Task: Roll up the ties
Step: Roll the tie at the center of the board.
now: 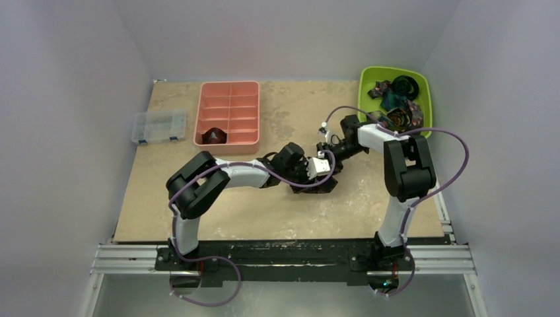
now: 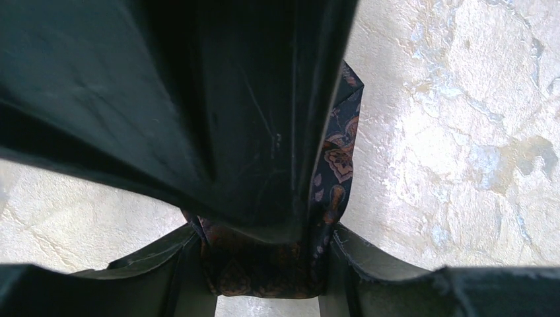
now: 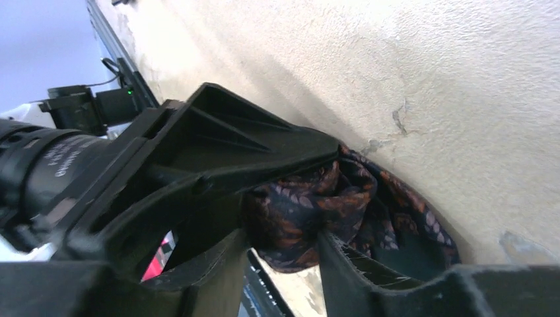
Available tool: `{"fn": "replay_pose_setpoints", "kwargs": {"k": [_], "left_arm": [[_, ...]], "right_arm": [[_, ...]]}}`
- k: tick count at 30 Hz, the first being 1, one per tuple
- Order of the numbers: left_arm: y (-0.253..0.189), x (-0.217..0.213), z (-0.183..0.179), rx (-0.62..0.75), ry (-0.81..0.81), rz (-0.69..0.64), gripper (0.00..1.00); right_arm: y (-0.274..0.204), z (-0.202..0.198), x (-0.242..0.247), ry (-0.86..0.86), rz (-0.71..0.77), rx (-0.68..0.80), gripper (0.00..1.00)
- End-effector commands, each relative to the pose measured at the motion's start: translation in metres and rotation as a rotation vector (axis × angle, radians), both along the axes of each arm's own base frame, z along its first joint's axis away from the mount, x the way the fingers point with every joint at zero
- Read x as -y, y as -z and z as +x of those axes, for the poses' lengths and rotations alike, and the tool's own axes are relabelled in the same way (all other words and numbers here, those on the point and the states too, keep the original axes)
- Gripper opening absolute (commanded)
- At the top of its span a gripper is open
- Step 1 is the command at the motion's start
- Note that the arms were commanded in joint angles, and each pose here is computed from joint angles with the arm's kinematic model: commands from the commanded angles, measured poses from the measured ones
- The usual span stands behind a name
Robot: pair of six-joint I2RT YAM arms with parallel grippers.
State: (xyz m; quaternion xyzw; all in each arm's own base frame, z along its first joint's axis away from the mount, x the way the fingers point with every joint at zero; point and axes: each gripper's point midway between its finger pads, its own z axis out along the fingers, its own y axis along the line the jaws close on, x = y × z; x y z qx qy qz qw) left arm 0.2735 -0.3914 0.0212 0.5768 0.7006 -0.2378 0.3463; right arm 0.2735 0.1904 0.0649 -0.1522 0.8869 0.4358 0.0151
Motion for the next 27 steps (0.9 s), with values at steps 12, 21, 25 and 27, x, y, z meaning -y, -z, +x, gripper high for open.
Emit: {"fn": "replay_pose_setpoints", "kwargs": {"k": [12,21,25,27], "left_arm": [[0.005,-0.001,-0.013,-0.117,0.052,-0.058,0.56],[-0.014,0.032,-0.018,-0.146,0.127,-0.237,0.55],[-0.005,0.034,-0.019,-0.128,0.137,-0.239,0.49],[0.005,0.029,-0.018,-0.125,0.121,-0.190,0.37]], "right_arm": [[0.077,-0.022,0.042,-0.061,-0.303,-0.055,0.00],[0.094,-0.009,0.054,-0.061,-0.404,-0.036,0.00],[0.098,-0.010,0.055,-0.064,-0.416,-0.048,0.00],[0.095,-0.011,0.052,-0.064,-0.396,-0.059,0.00]]}}
